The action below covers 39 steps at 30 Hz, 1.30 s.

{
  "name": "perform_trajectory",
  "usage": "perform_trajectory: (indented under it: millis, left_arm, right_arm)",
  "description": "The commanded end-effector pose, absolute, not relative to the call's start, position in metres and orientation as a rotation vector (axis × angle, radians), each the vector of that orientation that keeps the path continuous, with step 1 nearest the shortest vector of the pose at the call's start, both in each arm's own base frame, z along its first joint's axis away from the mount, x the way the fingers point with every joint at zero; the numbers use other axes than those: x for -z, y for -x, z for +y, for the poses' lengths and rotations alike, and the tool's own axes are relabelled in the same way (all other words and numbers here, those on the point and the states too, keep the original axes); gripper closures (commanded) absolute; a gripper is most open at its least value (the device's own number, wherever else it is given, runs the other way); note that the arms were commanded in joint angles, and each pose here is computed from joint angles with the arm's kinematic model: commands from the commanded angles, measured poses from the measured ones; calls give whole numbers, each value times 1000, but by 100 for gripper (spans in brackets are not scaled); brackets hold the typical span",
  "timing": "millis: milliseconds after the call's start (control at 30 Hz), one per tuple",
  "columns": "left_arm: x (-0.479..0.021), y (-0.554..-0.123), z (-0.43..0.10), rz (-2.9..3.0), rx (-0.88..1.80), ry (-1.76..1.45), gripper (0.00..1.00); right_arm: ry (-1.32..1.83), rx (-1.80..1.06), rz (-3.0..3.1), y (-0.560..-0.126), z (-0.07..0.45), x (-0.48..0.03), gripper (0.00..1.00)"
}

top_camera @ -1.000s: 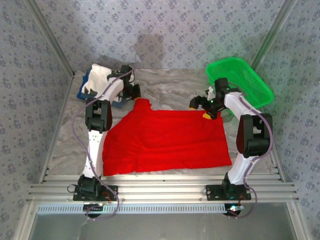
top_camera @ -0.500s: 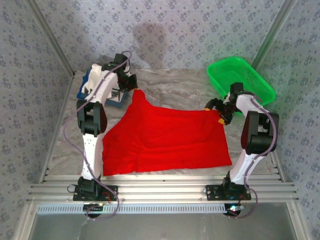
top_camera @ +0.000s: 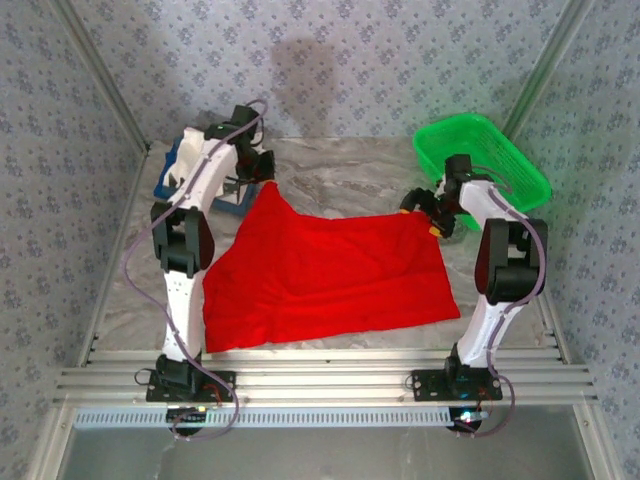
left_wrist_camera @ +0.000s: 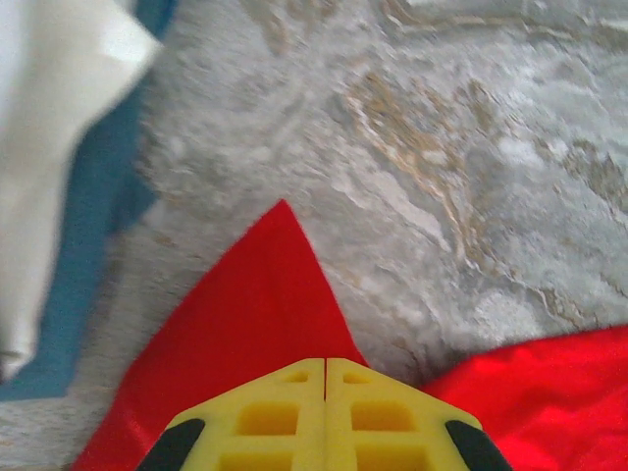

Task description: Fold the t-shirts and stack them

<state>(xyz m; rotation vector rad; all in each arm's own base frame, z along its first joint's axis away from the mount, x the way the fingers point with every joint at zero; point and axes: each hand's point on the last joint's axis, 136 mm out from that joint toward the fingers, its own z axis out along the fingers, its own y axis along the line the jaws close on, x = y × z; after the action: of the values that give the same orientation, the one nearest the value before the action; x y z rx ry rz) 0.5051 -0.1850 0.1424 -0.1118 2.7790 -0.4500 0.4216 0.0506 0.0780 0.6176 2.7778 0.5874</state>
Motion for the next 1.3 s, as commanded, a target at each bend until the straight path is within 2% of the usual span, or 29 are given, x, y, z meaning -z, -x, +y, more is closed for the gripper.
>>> perform_trajectory:
  millis: [0,333,400,500,567,667,767,867,1033,1267]
  left_arm:
    - [-128,-472,-217,2872,442,31,100]
    - [-83,-376,-284,3041,652,-6,99]
    - [-81,-362,-292,3040,752,7,85]
    - [-95,-361,-292,2985,832,28,49]
    - [-112,-370,-286,2933,840,50,38]
    - [-146,-394,-270,2829,858,99,31]
    - [-167,-418,-244,2774,790,110,28]
    - [-166,-434,-226,2777,740,27,29]
    - [-167,-445,-245,2693,728,-429,32]
    - [-116,-446,-267,2702,642,-814,39]
  right_arm:
    - [-576,-553,2815,-419,55,-79,4]
    - [-576,-571,2849,-409,61,-75,4]
    - [-577,-574,2853,-410,61,-73,4]
    - [-575,-582,2860,-412,63,-70,4]
    - [-576,-587,2858,-414,64,-70,4]
    - [-570,-594,2859,-416,65,-71,4]
    - [-559,-601,2860,-417,66,-73,4]
    - [-542,-618,2856,-418,67,-74,4]
    - [-500,-647,2842,-419,72,-77,3]
    - [-459,-682,2847,-417,78,-80,3]
